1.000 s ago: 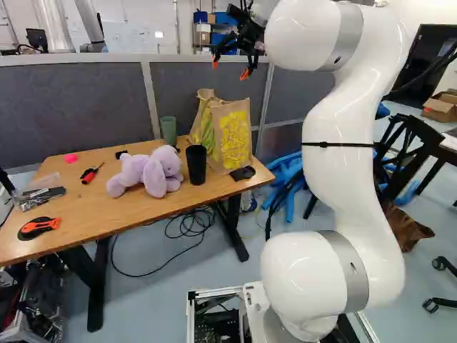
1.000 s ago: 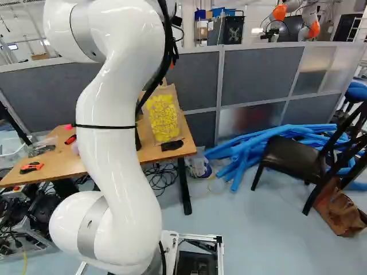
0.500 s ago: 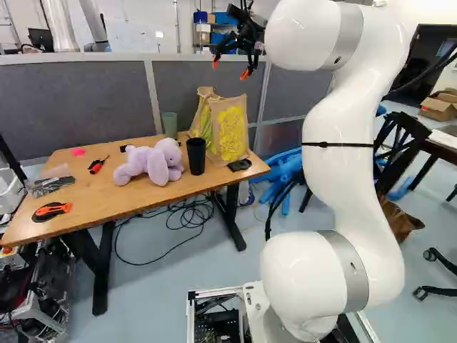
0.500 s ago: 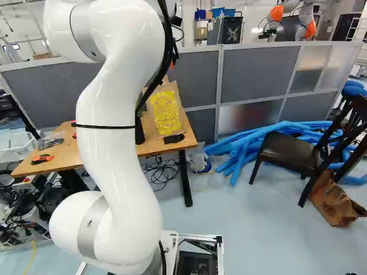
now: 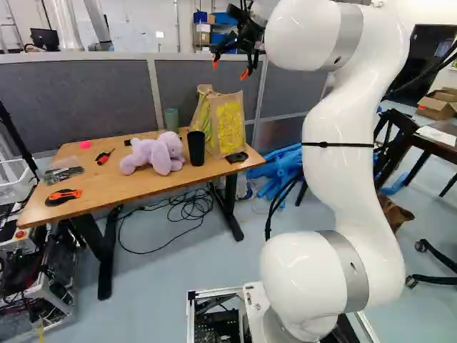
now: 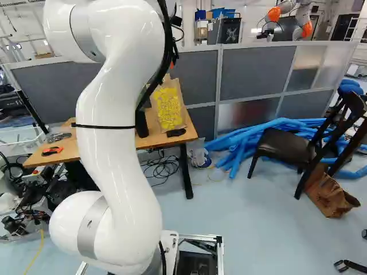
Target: Pick up the bag on the ground and place it on the table
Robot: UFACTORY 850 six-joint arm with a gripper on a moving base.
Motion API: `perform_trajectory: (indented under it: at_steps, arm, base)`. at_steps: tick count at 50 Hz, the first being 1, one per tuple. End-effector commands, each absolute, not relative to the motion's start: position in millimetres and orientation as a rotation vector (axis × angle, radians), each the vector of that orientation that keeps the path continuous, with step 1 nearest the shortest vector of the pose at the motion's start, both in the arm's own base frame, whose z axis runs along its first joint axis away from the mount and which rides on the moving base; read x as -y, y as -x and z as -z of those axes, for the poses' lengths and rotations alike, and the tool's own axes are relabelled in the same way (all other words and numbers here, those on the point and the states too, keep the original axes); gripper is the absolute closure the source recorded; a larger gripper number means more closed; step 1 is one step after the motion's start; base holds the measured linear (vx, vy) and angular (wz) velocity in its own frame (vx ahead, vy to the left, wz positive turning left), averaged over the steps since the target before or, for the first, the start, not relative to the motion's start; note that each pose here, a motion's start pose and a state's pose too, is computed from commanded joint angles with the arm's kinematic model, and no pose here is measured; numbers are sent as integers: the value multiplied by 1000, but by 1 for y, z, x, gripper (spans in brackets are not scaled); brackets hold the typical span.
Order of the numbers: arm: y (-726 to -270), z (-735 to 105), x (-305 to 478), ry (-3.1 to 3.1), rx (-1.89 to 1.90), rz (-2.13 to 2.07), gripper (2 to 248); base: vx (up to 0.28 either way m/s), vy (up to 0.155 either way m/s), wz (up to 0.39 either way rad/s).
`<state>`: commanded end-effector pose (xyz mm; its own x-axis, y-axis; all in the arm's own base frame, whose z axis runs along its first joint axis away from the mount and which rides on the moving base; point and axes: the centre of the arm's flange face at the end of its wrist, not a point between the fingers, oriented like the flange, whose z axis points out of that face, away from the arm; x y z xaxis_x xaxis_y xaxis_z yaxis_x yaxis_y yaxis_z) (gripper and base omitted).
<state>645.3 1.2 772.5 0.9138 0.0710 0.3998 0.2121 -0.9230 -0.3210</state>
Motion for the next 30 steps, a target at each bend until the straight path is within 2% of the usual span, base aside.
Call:
perform_trajectory:
  at_steps: [18,30]
  arm:
    - [-645,-772,-1,2713,208,548,3]
    - [-645,-772,-1,2713,208,548,3]
  base:
    - [-143,-2,4]
    - [-138,30,-4]
